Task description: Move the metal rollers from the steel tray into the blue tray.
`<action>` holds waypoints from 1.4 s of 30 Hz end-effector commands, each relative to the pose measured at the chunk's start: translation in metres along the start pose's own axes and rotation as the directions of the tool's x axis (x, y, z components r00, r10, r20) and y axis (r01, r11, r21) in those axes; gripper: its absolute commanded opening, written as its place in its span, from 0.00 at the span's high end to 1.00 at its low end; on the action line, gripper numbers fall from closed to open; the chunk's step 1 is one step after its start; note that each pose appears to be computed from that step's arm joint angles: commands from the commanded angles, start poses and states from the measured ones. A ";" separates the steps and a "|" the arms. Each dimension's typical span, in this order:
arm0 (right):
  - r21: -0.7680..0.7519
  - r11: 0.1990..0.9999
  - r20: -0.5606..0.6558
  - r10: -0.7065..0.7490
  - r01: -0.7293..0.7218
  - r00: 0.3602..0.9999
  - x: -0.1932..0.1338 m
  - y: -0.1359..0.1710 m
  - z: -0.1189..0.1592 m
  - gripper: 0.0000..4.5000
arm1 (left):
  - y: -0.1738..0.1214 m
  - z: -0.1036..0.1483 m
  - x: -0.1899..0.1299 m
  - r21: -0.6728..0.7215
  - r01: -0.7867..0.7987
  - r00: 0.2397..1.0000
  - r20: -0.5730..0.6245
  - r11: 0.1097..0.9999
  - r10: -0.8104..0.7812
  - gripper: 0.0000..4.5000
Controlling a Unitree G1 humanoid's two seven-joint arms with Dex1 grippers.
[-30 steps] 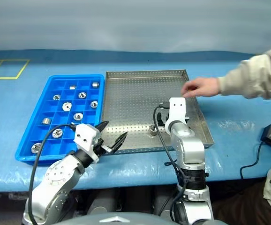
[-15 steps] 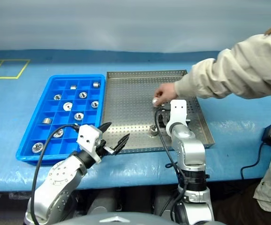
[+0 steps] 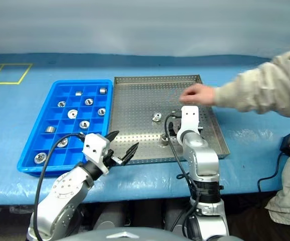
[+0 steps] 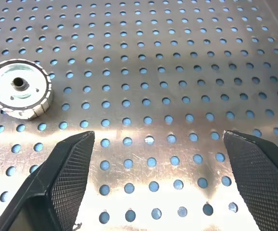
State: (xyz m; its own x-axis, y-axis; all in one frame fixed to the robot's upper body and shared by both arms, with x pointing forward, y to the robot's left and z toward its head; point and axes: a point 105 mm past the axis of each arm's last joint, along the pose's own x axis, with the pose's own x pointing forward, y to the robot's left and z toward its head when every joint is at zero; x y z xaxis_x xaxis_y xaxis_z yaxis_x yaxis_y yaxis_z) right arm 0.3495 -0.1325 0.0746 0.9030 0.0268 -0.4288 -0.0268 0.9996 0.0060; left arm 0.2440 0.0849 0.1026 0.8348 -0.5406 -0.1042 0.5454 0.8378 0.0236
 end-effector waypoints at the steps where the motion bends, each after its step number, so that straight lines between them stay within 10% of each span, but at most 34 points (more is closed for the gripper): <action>1: -0.058 0.998 0.100 0.034 -0.029 0.994 0.003 0.009 0.027 0.00 | -0.003 0.011 -0.001 0.011 0.000 0.999 0.039 1.000 0.000 0.00; 8: -0.107 0.989 0.189 0.125 -0.107 0.974 0.022 0.040 0.060 0.00 | 0.000 0.010 -0.002 0.018 -0.024 0.999 0.037 1.000 0.023 0.00; 21: -0.145 0.965 0.117 0.235 -0.218 0.965 0.052 0.082 0.039 0.00 | 0.002 0.008 -0.006 0.006 -0.056 0.998 0.032 0.998 0.056 0.00; 30: -0.163 0.958 0.087 0.250 -0.234 0.964 0.047 0.083 0.026 0.58 | 0.003 0.008 -0.007 -0.022 -0.084 0.996 0.041 0.996 0.085 0.00; 42: -0.341 0.781 0.188 0.602 -0.523 0.776 -0.020 0.164 0.090 0.59 | 0.027 0.017 -0.032 -0.024 -0.255 0.961 0.107 0.967 0.257 0.00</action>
State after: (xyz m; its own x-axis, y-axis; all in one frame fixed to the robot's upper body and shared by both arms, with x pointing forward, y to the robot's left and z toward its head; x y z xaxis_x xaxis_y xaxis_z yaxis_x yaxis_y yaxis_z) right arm 0.3805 0.0036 0.1348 0.8210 0.5185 -0.2390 -0.5444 0.8370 -0.0545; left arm 0.2378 0.1169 0.1041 0.9365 -0.3443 -0.0666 0.3440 0.9388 -0.0158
